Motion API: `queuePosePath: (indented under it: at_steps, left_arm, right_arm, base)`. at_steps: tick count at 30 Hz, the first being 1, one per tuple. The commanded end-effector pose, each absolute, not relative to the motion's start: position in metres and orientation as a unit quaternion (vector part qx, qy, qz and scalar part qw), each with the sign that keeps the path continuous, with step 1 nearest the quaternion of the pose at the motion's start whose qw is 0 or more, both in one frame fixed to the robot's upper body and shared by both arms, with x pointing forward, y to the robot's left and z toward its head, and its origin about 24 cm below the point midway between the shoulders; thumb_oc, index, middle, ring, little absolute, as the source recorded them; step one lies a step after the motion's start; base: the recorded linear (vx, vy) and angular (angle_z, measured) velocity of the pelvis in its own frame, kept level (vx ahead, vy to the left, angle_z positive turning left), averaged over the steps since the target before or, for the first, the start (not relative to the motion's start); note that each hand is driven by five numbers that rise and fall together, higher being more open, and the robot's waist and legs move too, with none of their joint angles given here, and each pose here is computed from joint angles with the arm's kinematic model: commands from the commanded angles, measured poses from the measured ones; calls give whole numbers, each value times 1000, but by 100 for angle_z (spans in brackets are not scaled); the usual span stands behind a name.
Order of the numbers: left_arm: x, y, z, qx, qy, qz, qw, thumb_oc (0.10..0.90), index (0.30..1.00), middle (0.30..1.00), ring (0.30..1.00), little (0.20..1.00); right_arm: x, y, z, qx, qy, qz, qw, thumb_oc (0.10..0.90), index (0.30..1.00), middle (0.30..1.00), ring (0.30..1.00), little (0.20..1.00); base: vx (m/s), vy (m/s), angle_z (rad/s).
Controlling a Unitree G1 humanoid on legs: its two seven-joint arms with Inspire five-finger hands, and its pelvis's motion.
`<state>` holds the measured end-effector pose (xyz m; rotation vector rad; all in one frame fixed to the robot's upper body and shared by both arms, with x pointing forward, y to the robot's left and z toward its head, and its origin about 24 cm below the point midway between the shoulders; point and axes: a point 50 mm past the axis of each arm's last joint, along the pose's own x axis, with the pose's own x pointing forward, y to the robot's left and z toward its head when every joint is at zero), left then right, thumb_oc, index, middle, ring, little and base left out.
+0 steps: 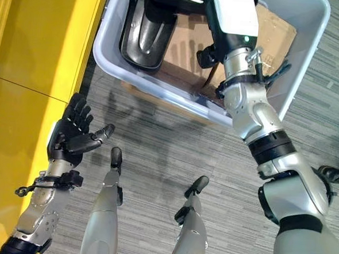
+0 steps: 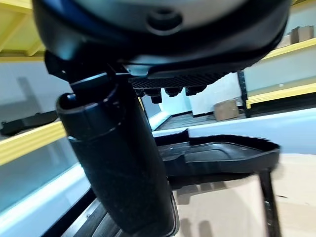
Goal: Move parts from the plastic box to the shelf.
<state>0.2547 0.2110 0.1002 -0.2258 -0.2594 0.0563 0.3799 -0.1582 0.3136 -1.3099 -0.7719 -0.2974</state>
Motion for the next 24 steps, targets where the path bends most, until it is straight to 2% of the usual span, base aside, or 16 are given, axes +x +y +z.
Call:
queuePosePath:
  at_steps: [1,7,19,24]
  left_arm:
    - [244,207,144,-116,-244,-7,963,900,1000,1000,1000,1000]
    - [244,207,145,-116,-245,-11,962,900,1000,1000,1000,1000]
    - [240,207,144,-128,-245,-11,961,900,1000,1000,1000,1000]
    - [237,208,141,-132,-241,-6,962,900,1000,1000,1000,1000]
  right_arm:
    - [355,-155,386,-568,-451,-198,660,900,1000,1000,1000,1000]
    - [365,-175,388,-570,-405,-209,684,900,1000,1000,1000,1000]
    - [376,-209,391,-596,-330,-232,694,900,1000,1000,1000,1000]
    - [385,-234,374,-651,-252,-232,677,900,1000,1000,1000,1000]
  base:
    - [30,-11,15]
    - [55,-15,12]
    - [51,-3,5]
    - [47,-9,2]
